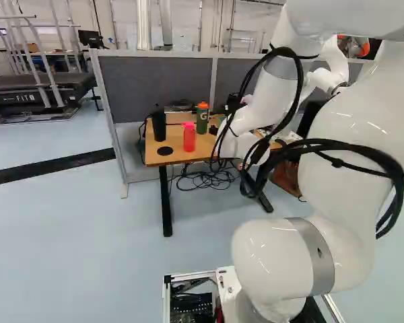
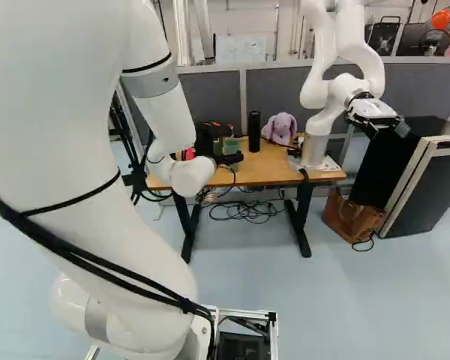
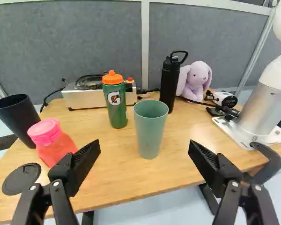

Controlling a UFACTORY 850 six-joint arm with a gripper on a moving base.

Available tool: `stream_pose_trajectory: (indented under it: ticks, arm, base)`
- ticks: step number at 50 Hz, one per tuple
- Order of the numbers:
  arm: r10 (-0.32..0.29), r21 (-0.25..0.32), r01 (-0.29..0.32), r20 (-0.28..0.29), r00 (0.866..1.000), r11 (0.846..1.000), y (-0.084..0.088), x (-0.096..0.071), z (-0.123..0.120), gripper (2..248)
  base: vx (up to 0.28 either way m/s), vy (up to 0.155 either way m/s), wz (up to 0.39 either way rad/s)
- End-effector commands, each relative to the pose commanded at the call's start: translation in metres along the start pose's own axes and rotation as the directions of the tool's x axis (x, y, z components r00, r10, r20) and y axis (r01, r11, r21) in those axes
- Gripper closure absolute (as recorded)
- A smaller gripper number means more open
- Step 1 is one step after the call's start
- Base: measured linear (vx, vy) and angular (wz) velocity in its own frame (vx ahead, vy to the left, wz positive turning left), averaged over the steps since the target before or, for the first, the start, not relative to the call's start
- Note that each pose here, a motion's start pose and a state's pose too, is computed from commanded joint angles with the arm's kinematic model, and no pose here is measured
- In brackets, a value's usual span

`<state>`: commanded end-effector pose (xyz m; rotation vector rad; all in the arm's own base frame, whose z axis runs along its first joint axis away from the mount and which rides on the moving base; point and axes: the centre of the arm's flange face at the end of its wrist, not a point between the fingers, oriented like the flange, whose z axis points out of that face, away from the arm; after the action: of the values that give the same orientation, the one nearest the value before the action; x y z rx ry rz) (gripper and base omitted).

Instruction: Place the green cup on the table

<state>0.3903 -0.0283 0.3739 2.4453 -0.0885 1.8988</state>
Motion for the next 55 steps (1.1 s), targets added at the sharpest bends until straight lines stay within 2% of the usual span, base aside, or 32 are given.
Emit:
stream_pose_trajectory:
  ticks: [21, 39, 55]
  arm:
    - [-0.006, 0.022, 0.006, 0.025, 1.000, 1.000, -0.008, -0.007, -0.037, 3]
    - [-0.013, 0.044, 0.011, 0.051, 0.999, 0.999, -0.014, -0.019, -0.075, 3]
    - [-0.019, 0.058, 0.015, 0.067, 0.998, 0.998, -0.017, -0.029, -0.098, 3]
  base:
    - [0.000, 0.000, 0.000]
    - [0.000, 0.000, 0.000]
    - [0.000, 0.000, 0.000]
